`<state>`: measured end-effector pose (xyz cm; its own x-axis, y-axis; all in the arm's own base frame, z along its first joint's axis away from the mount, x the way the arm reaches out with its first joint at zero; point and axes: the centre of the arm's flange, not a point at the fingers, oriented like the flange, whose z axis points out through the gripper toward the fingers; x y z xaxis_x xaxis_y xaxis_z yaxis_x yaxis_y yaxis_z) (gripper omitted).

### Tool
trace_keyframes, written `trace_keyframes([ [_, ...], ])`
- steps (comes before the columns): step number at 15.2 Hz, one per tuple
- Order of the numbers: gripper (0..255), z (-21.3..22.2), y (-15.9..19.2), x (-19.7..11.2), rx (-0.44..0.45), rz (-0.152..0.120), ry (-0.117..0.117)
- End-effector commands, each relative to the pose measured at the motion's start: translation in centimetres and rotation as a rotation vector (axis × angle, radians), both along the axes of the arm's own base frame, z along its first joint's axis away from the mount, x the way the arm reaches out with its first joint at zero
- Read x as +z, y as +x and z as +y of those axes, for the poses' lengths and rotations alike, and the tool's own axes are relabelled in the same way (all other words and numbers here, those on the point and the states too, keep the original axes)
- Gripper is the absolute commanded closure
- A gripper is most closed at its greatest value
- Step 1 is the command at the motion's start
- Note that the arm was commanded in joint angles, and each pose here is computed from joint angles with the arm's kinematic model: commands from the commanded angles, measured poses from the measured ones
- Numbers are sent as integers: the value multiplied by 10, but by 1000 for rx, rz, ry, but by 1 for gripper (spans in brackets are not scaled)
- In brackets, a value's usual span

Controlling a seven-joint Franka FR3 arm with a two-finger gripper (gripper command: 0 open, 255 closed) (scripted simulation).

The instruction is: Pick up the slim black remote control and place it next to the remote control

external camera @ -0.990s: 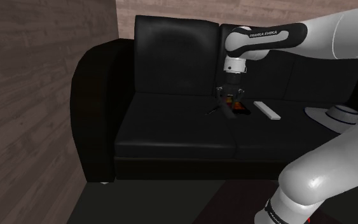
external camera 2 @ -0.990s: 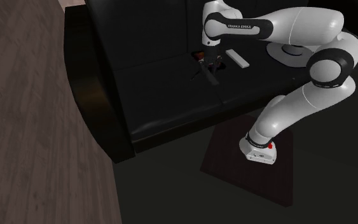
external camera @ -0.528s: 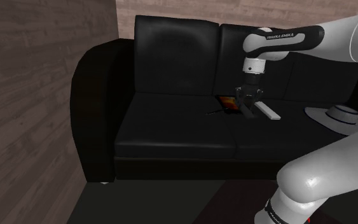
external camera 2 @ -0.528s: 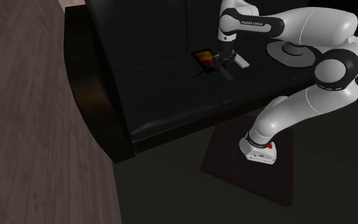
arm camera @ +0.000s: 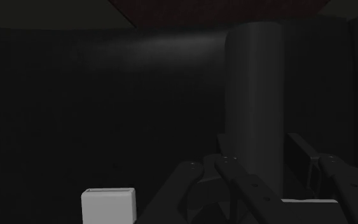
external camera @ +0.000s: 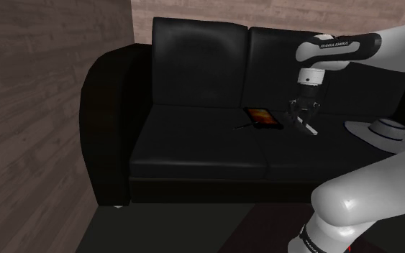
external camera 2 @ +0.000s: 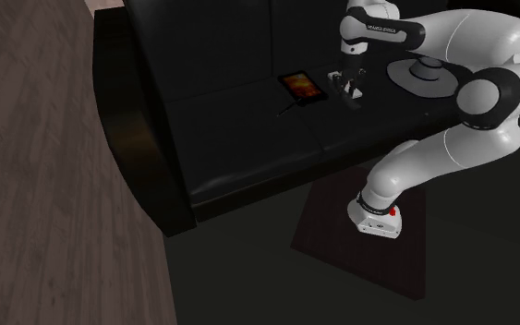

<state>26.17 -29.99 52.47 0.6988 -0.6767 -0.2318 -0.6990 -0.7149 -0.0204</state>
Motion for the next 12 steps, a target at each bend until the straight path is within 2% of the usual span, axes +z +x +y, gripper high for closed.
trace_keyframes([
  [1,255,-19,-19,2,2,0,0],
  [12,255,-125,-118,2,2,0,0],
])
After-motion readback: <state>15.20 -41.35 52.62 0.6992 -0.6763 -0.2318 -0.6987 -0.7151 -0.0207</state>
